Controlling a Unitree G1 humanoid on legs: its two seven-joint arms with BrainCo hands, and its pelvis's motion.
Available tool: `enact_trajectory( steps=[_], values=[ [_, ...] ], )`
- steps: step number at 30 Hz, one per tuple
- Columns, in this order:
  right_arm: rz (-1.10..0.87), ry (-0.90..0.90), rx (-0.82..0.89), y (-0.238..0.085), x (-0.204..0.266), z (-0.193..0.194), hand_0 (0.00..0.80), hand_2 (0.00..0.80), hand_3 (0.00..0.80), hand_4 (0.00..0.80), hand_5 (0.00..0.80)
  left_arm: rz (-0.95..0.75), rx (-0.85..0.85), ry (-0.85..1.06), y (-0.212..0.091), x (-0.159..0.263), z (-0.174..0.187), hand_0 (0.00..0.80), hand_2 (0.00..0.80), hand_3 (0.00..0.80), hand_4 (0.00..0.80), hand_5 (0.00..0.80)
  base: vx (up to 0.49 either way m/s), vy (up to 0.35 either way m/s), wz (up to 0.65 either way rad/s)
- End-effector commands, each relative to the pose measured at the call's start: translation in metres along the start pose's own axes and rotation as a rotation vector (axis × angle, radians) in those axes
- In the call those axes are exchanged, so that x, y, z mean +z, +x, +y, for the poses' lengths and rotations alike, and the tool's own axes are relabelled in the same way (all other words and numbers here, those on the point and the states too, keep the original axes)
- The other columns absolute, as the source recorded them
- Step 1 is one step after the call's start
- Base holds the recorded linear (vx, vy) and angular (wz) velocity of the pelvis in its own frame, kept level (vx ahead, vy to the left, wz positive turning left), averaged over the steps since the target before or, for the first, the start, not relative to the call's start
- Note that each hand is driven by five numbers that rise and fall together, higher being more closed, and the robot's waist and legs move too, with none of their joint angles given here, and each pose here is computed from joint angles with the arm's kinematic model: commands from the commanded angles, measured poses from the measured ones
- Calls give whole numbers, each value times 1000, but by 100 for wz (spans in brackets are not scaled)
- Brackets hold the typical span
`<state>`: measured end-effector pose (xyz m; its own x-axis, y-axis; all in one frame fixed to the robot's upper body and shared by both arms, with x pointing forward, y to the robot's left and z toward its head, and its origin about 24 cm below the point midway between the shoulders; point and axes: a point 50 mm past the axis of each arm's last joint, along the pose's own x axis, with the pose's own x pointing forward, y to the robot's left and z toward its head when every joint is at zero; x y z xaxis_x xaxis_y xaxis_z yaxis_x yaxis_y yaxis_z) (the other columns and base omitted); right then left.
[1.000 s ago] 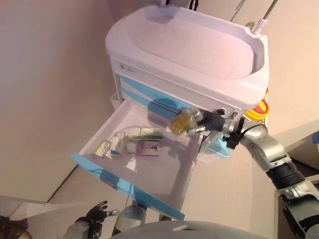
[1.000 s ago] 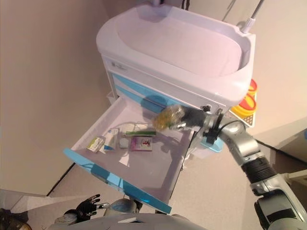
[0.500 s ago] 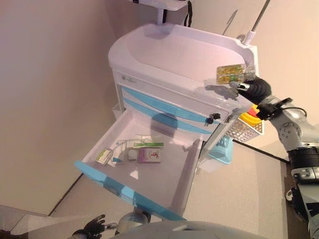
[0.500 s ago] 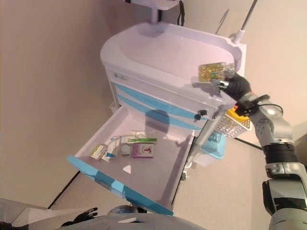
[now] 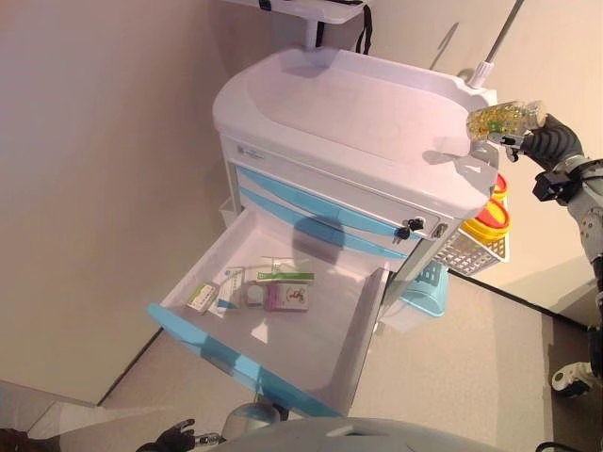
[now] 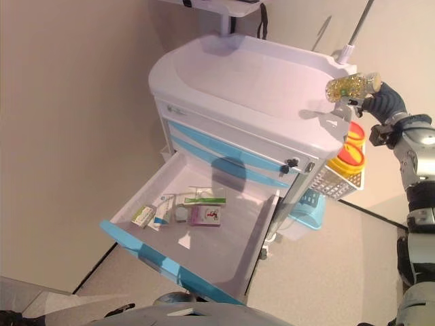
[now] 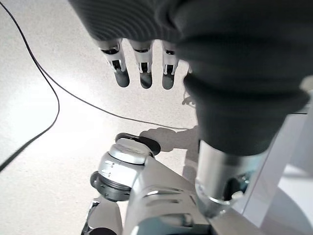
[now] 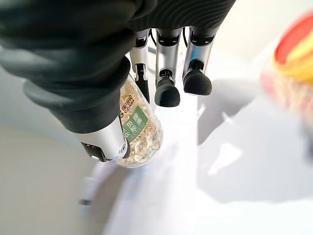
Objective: Open the drawer and pick up the medicine
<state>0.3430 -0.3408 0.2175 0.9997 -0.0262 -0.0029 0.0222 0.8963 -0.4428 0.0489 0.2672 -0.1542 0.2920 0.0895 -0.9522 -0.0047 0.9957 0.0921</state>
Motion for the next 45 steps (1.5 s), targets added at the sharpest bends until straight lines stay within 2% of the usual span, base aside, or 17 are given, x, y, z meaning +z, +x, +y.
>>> enact_trajectory(
  steps=[1, 7, 19, 35, 43, 44, 45],
  values=[
    [-165, -261, -88, 0, 64, -23, 800, 800, 800, 800, 800, -3, 8, 23, 0, 6, 5, 0, 0, 0, 0, 0, 15, 11, 10],
    [-67, -476, -66, 4, 71, -28, 800, 800, 800, 800, 800, -9, 16, 16, 0, 10, 6, 0, 0, 0, 0, 0, 12, 6, 2],
    [96, -610, 35, 15, 62, -22, 800, 800, 800, 800, 800, 10, 32, 7, -1, 10, 11, 0, 0, 0, 0, 0, 40, 23, 9],
    [341, -476, 258, 15, 5, -8, 800, 800, 800, 800, 800, 36, 41, 13, -5, -4, 15, 0, 0, 0, 0, 0, 51, 25, 9],
    [406, -480, 256, 12, -8, -10, 800, 800, 800, 800, 800, 48, 39, 9, -6, -10, 15, 0, 0, 0, 0, 0, 28, 12, 3],
    [406, -478, 248, 12, -9, -10, 627, 627, 627, 627, 627, 48, 39, 9, -6, -10, 15, 0, 0, 0, 0, 0, 0, 0, 0],
    [400, -485, 230, 12, -9, -11, 0, 0, 0, 0, 0, 49, 37, 10, -6, -11, 15, 0, 0, 0, 0, 0, 0, 0, 0]
  ],
)
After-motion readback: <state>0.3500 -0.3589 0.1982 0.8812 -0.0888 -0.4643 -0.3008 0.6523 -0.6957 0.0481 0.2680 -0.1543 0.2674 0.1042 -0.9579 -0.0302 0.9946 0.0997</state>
